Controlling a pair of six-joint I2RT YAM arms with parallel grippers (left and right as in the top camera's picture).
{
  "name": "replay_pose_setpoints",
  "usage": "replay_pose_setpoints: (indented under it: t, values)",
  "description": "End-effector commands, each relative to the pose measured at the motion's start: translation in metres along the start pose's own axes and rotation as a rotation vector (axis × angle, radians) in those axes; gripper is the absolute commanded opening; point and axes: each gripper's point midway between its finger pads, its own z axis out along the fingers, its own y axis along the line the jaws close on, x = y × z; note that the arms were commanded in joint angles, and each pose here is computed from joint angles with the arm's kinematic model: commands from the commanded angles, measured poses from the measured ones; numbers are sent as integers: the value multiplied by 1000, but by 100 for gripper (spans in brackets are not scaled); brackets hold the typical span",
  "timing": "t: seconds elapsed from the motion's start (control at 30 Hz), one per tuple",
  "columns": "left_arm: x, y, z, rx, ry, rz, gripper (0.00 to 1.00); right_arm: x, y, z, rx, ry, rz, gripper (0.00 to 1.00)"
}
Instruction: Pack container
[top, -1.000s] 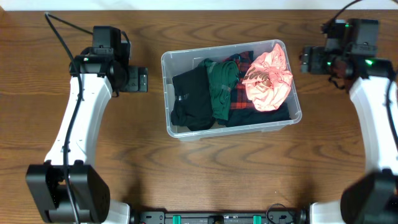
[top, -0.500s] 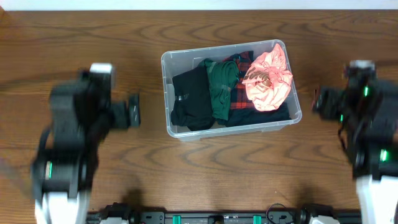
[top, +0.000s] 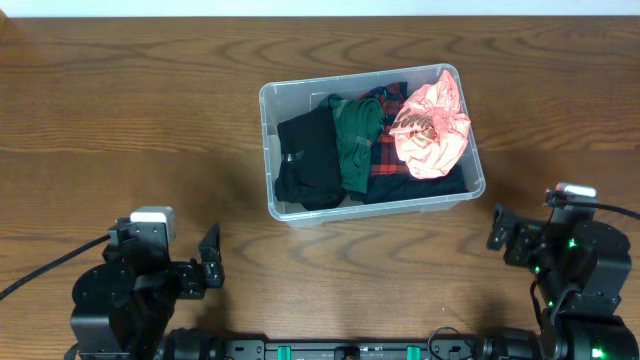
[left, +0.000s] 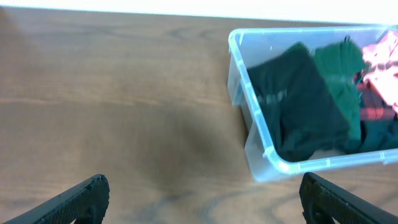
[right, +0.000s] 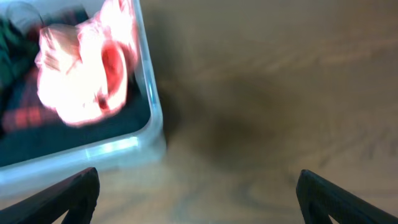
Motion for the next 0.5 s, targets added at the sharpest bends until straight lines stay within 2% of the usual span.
replay_pose_setpoints:
  t: [0.0, 0.3, 0.47]
  values:
    - [10, -1, 1, 9, 40, -9, 98, 17, -5, 1, 23, 61, 17, 99]
    - [20, -1, 0, 6, 80, -13, 98, 55, -9, -5, 41, 217, 16, 99]
    - [20, -1, 0, 6, 80, -13, 98, 49, -7, -15, 27, 138, -4, 99]
